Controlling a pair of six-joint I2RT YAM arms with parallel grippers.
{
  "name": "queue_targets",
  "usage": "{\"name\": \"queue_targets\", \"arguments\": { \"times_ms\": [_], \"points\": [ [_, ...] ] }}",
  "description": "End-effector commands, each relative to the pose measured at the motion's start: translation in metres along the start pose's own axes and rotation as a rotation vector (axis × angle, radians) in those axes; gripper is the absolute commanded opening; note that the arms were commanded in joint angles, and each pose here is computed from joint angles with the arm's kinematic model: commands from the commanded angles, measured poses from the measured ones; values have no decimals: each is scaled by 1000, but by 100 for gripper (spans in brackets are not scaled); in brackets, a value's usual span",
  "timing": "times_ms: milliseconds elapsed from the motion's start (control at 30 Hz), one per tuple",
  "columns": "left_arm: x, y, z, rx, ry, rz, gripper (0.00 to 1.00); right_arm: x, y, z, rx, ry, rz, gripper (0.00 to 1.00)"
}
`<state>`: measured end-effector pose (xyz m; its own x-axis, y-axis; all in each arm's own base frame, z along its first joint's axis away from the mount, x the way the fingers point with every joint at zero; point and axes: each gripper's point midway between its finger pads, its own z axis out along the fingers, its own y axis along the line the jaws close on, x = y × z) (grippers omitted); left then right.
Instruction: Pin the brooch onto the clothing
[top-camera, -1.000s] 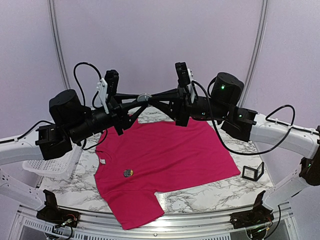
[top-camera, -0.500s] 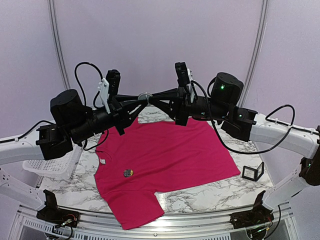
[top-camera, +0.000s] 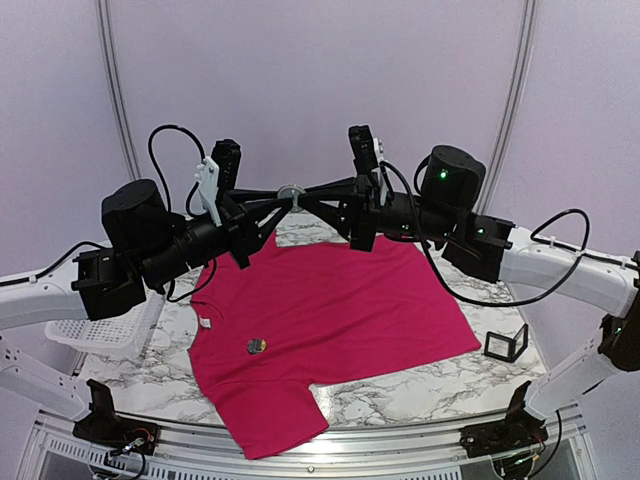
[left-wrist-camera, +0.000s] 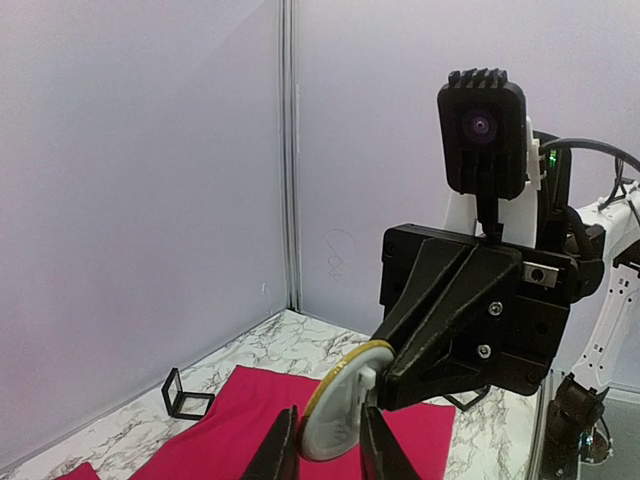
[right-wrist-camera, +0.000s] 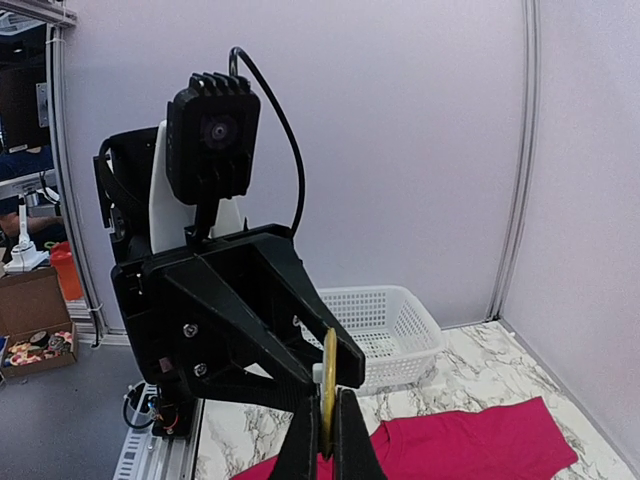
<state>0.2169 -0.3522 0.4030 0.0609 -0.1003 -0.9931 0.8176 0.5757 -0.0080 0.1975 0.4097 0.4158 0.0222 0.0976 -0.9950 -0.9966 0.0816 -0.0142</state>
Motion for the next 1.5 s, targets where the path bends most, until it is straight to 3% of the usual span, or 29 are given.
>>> {"name": "queue_targets", "arguments": {
  "times_ms": [0, 167, 333, 467, 567, 667, 967, 1300, 1467],
  "points": [
    [-18, 16, -1, -76, -36, -1, 18, -10, 12, 0, -55, -19, -21, 0],
    [-15, 17, 1, -83, -26, 4, 14, -10, 12, 0, -56, -18, -21, 0],
    [-11, -4, -4, 41, -20, 39, 34, -10, 10, 0, -44, -13, -19, 0],
    [-10, -21, -23, 162, -36, 81, 40, -8, 15, -5, -82, -9, -43, 0],
    [-16, -39, -33, 273, -54, 99, 42, -11, 32, -15, -207, -17, -72, 0],
    [-17, -49, -36, 335, -41, 91, 35, -13, 40, -18, -261, -7, -124, 0],
    [-11, -59, -33, 396, 10, 74, 29, -21, 47, -21, -290, -28, -137, 0],
    [-12, -54, -34, 365, 16, 64, 1, -22, 47, -22, -290, -34, -142, 0],
    [-10, -54, -31, 366, 22, 62, 0, -21, 44, -20, -275, -30, -129, 0]
  ]
}}
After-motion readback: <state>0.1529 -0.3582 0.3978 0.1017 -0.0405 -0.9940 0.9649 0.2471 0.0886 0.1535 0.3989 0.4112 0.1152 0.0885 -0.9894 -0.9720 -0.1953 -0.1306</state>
